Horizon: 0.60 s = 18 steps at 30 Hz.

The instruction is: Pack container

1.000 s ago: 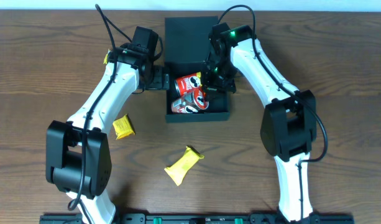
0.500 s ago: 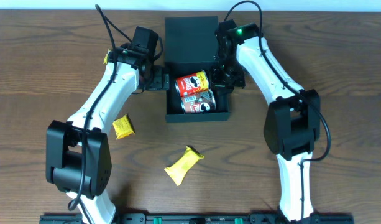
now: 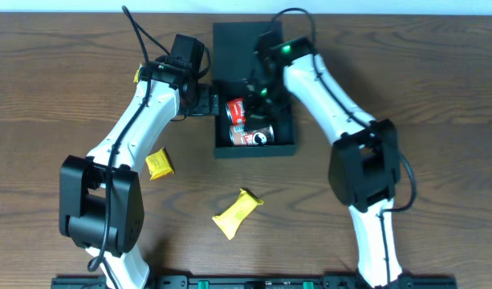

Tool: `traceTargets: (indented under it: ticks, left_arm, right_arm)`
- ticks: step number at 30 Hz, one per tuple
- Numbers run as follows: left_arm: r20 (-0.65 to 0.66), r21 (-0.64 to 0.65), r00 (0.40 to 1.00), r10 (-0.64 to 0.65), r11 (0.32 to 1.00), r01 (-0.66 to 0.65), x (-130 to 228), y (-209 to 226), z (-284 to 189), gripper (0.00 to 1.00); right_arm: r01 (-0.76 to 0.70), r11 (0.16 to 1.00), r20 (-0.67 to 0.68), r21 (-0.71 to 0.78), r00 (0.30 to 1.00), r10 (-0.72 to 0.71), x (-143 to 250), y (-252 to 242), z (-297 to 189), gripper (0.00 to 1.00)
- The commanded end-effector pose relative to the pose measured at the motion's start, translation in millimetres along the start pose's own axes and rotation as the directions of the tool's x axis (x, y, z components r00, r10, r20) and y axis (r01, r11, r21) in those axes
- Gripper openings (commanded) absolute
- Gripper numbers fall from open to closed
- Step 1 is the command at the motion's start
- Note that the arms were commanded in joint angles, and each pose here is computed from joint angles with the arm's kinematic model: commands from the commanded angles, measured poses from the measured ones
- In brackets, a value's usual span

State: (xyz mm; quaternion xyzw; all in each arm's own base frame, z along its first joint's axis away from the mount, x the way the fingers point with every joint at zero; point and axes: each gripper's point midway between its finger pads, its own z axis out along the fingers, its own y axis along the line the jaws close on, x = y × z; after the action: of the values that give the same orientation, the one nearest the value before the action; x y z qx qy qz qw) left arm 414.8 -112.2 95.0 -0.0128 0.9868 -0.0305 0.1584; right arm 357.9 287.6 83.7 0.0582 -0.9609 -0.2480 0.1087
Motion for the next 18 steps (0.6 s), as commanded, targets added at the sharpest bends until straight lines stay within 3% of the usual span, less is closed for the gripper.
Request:
traceTargets:
  ticks: [1,9,18]
  left_arm:
    - [-0.013,-0.002,1.0,-0.011,1.0,0.011,3,1,4,0.95]
    - [-0.02,-0.004,1.0,-0.01,1.0,0.01,4,1,4,0.95]
    - [-0.023,-0.007,1.0,-0.01,1.0,0.01,5,2,4,0.96]
  right_arm:
    - [0.087,0.996,0.016,-0.022,0.996,-0.086,7,35,8,0.02]
    - [0.196,0.916,0.115,0.351,0.962,-0.25,2,25,29,0.01]
    - [0.179,0.885,0.165,0.43,0.948,-0.271,-12,15,22,0.01]
